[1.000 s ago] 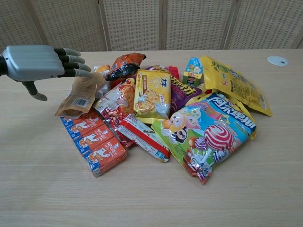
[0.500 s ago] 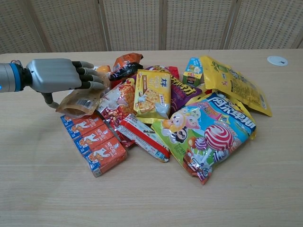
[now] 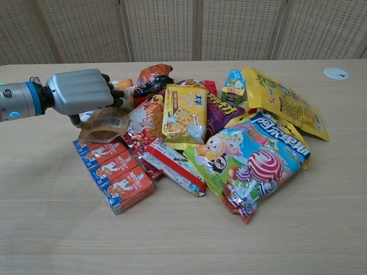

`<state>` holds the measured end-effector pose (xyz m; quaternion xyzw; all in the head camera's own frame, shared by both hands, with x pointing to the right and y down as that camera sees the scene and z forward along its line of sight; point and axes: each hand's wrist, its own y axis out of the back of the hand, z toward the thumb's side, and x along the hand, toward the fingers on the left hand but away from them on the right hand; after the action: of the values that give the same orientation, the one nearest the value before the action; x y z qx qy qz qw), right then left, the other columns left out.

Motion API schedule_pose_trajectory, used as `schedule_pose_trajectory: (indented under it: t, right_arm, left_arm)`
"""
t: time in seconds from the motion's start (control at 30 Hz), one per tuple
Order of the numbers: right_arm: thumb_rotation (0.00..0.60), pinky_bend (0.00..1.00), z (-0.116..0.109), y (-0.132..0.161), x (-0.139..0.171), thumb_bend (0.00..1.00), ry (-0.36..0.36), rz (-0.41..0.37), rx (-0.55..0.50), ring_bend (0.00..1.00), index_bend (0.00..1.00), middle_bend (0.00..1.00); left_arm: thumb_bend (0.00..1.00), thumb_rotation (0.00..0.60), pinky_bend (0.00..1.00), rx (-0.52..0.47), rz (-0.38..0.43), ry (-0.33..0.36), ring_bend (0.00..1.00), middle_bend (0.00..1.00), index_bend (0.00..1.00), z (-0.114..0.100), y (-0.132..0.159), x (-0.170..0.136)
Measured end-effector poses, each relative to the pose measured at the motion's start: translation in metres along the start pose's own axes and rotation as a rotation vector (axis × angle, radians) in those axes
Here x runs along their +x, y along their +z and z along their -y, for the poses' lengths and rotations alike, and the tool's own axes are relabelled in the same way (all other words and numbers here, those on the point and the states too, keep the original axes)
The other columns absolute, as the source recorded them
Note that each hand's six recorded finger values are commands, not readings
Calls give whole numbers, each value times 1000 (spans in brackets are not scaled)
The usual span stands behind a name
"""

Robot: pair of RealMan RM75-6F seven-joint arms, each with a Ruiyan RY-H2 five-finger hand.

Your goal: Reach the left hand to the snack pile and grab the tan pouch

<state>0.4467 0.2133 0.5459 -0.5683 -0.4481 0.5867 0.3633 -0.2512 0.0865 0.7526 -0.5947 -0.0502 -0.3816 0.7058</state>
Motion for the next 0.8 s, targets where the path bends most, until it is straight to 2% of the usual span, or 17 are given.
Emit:
schedule_pose_trajectory:
  t: [0.03, 0.13, 0.3, 0.53, 0.8]
  right_arm:
    - [600, 0, 0, 0, 0, 0, -1, -2, -1, 0, 0, 0]
    - [600, 0, -1, 0, 1, 0, -1, -4, -3, 0, 0, 0]
    - [600, 0, 0, 1, 2, 0, 6, -10, 1, 0, 0, 0]
    - [600, 0, 1, 5, 3, 0, 11, -22, -1, 0, 0, 0]
    - [600, 0, 4, 8, 4, 0, 19, -33, -1, 0, 0, 0]
  left_arm:
    - [0, 600, 626, 5, -3, 9, 777, 872, 810, -1, 0, 0]
    - [0, 600, 659, -2, -19, 48, 817, 918, 813, -7, 0, -1]
    - [0, 600, 682, -28, -61, 125, 841, 936, 834, -20, -11, -5]
    - [0, 600, 692, -35, -93, 183, 853, 946, 845, -34, -31, -17]
    - [0, 600, 693, -69, -113, 298, 853, 946, 847, -70, -51, -37]
